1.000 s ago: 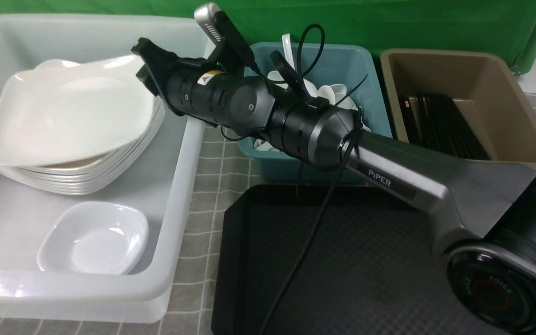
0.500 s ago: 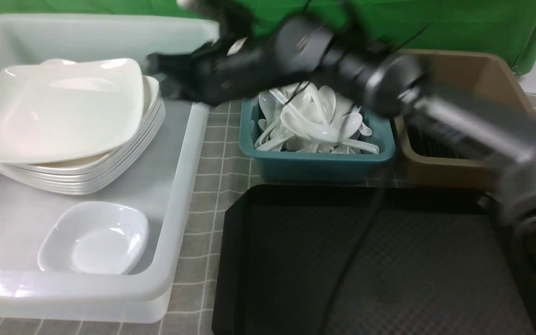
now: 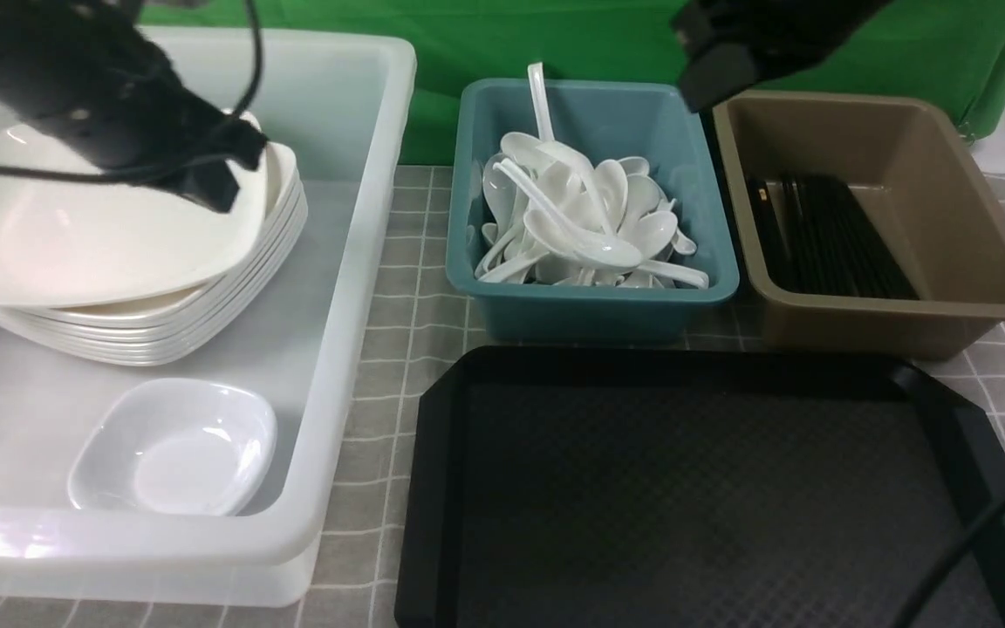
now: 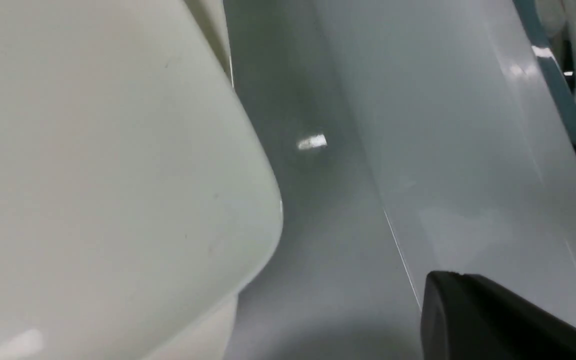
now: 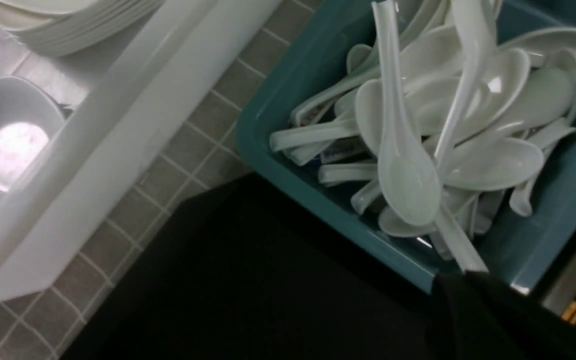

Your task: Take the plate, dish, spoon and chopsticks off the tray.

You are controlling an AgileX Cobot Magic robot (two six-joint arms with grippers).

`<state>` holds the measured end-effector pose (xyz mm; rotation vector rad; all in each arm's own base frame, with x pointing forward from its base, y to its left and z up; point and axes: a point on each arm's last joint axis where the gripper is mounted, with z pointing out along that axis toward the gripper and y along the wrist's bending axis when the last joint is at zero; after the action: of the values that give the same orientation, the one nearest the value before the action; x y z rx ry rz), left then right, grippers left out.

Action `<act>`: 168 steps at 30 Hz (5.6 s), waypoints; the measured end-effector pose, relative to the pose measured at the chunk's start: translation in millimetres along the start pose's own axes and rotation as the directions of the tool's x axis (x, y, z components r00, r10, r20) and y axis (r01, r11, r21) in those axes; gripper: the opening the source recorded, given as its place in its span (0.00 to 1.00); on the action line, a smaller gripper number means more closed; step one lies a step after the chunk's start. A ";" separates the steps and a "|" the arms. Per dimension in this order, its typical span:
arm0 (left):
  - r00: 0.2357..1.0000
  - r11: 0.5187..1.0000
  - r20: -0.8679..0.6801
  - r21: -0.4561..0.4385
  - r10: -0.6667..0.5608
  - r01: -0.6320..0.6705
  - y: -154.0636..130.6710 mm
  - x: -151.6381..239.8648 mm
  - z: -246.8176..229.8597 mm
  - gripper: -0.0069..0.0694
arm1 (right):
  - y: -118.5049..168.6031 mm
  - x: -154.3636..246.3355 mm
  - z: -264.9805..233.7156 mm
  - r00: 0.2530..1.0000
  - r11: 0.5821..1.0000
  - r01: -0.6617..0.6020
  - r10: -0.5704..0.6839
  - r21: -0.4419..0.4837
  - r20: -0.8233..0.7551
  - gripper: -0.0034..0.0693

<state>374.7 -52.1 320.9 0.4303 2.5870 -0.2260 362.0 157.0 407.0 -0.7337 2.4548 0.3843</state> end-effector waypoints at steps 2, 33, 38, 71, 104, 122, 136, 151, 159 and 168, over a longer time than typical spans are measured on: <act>1.000 1.000 -0.025 0.004 0.003 -0.003 5.2 -12.3 16.0 0.10 | -0.2 5.1 -4.1 1.000 1.000 -0.004 0.004 0.003 -0.008 0.09; 0.952 0.991 -0.277 -0.064 -0.132 0.119 30.2 -20.3 94.0 0.10 | 1.6 21.0 3.2 0.998 1.000 0.005 -0.007 -0.022 -0.067 0.09; 0.959 0.990 -0.244 -0.048 -0.142 0.135 24.2 -22.2 72.8 0.10 | 1.6 21.1 3.2 0.998 1.000 0.005 -0.007 -0.022 -0.068 0.09; 0.976 0.965 -0.003 -0.148 -0.220 0.217 40.6 -15.0 30.3 0.10 | 3.5 20.3 3.2 0.998 0.999 -0.001 -0.002 -0.042 -0.060 0.10; 0.966 0.975 -0.171 -0.141 -0.192 0.169 33.4 0.5 3.7 0.10 | 6.1 19.3 2.7 0.999 0.998 0.004 -0.007 -0.063 -0.048 0.09; 0.895 1.000 0.446 0.012 0.019 -0.027 -71.1 91.3 -183.8 0.10 | 44.3 94.9 -185.1 0.800 0.973 -0.051 -0.096 0.226 0.592 0.08; 0.786 0.999 0.618 0.000 -0.033 0.041 -82.8 243.2 -160.6 0.10 | 64.7 310.2 -153.4 0.355 0.963 -0.144 -0.164 0.227 0.920 0.08; 0.589 0.982 0.790 0.083 -0.169 0.169 -73.2 267.2 -120.7 0.10 | 64.0 353.6 -132.4 0.118 0.959 -0.165 -0.211 0.229 0.970 0.10; 0.560 0.982 0.812 0.077 -0.162 0.173 -72.0 265.4 -123.4 0.10 | 63.7 354.1 -129.4 0.151 0.960 -0.163 -0.205 0.229 0.967 0.13; 0.564 0.985 0.814 0.052 -0.136 0.162 -71.5 265.5 -123.3 0.10 | 63.3 354.6 -126.2 0.186 0.960 -0.160 -0.198 0.228 0.962 0.16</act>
<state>75.8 -21.0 298.3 0.0407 1.6778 -0.3487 23.4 8.1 313.0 -0.1884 1.1329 0.3203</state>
